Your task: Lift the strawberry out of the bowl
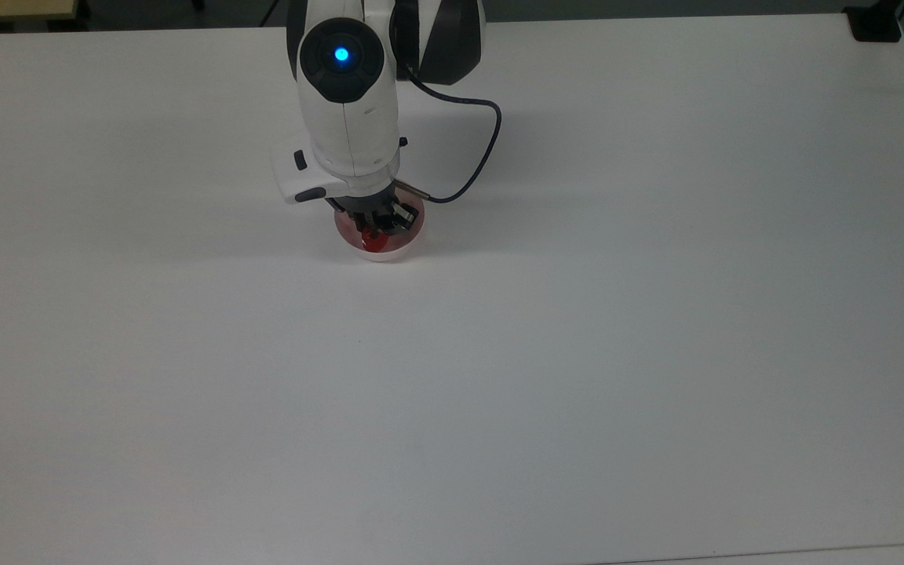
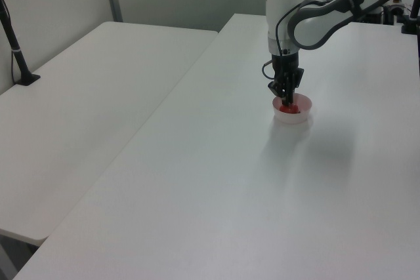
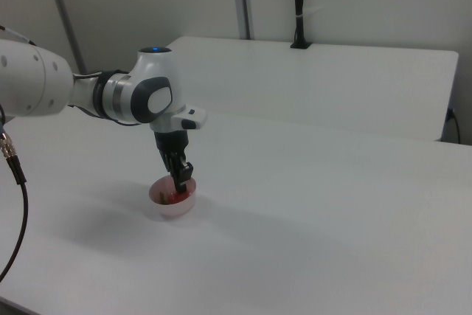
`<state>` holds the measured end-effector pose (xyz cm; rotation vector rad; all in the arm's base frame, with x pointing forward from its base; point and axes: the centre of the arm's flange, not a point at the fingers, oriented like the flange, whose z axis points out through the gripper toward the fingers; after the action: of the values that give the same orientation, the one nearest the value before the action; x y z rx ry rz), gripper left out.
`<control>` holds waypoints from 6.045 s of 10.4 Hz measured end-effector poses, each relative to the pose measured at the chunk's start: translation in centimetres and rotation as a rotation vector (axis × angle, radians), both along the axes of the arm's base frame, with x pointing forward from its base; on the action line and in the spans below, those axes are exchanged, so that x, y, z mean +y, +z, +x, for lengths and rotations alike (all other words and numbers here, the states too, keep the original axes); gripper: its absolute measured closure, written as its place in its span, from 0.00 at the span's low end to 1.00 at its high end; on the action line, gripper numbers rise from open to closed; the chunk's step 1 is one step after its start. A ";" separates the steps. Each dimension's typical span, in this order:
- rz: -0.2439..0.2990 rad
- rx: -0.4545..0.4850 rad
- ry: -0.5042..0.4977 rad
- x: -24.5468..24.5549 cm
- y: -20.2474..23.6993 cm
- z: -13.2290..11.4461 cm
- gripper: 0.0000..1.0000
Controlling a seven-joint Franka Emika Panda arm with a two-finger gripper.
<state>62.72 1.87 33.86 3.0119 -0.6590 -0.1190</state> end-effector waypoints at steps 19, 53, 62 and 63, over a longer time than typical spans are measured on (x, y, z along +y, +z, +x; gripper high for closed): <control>-0.038 0.088 -0.274 0.2 -2.7 -2.0 0.28; 0.093 0.105 0.290 -19.1 8.2 -7.3 0.59; 0.069 0.090 0.317 -23.8 -0.4 -5.8 0.59; 0.068 0.089 0.315 -23.9 -0.3 -5.8 0.49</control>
<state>56.96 -22.04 33.53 3.1059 -0.1715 -0.2623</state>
